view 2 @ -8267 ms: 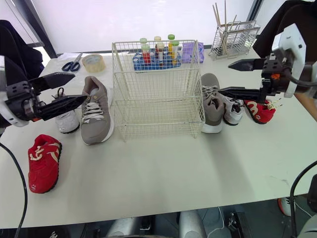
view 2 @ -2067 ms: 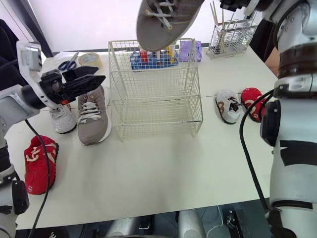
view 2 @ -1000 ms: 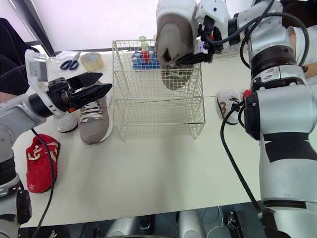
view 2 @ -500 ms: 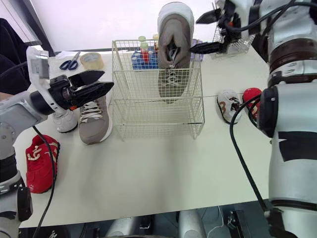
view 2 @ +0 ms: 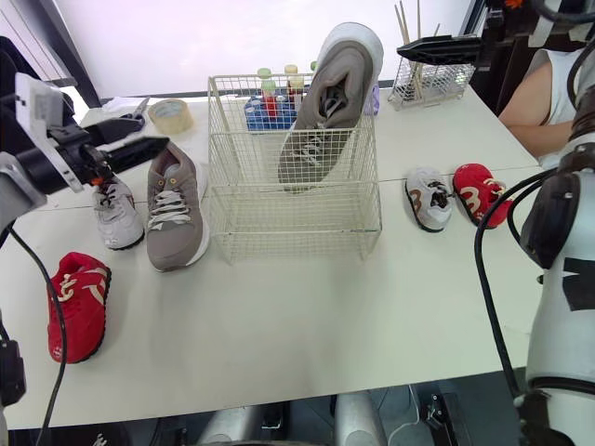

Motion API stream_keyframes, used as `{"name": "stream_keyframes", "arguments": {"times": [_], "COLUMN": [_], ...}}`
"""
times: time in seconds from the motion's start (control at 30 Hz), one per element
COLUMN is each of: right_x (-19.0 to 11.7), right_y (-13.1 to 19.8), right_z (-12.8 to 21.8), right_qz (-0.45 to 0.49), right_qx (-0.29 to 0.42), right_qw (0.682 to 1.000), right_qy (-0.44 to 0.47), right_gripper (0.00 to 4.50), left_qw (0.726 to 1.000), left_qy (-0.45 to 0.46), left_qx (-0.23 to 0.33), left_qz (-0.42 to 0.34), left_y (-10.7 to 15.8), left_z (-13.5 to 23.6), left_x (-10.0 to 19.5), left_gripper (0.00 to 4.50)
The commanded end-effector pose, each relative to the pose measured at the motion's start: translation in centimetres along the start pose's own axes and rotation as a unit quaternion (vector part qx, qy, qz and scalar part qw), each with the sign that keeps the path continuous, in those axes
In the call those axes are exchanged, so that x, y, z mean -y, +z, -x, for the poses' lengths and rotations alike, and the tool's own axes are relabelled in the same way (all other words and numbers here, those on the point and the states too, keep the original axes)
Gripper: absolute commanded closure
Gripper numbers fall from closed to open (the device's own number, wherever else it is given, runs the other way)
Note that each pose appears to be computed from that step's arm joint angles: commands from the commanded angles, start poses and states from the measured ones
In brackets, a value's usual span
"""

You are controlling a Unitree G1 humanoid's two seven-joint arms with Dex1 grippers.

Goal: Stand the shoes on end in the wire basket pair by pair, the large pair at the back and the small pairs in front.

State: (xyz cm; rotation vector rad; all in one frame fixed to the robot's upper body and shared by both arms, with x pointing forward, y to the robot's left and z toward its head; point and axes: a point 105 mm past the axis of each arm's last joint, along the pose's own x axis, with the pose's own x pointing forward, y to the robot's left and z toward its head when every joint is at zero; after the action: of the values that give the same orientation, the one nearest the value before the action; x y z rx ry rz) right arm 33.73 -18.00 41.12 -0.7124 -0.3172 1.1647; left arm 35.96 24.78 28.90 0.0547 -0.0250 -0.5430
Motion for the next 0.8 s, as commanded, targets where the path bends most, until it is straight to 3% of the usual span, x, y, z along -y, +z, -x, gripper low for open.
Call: {"name": "stream_keyframes", "arguments": {"times": [0.03, 0.23, 0.57, 0.77, 0.8], "right_x": [-4.8, -8.9, -10.0, -10.2, -10.2], "right_y": [4.5, 5.4, 5.9, 6.0, 6.0], "right_z": [-2.2, -4.4, -4.7, -4.9, -5.0], "right_qz": [0.012, -0.026, -0.037, -0.041, -0.041], "right_qx": [0.094, 0.139, 0.137, 0.138, 0.138], "right_qw": [0.992, 0.984, 0.986, 0.986, 0.986], "right_qy": [0.087, 0.106, 0.087, 0.083, 0.083], "right_gripper": [0.10, 0.10, 0.10, 0.10, 0.03], "left_qw": [0.996, 0.987, 0.973, 0.967, 0.967], "left_qy": [0.089, 0.135, 0.152, 0.171, 0.173], "left_qx": [-0.020, -0.071, -0.156, -0.166, -0.165], "left_qz": [-0.004, 0.052, 0.072, 0.087, 0.090], "left_y": [0.3, -2.1, -7.7, -9.9, -10.1], "left_z": [-0.7, -3.2, -4.9, -5.6, -5.8], "left_x": [-4.2, -6.8, -7.1, -6.8, -6.8], "left_gripper": [0.00, 0.00, 0.00, 0.00, 0.26]}}
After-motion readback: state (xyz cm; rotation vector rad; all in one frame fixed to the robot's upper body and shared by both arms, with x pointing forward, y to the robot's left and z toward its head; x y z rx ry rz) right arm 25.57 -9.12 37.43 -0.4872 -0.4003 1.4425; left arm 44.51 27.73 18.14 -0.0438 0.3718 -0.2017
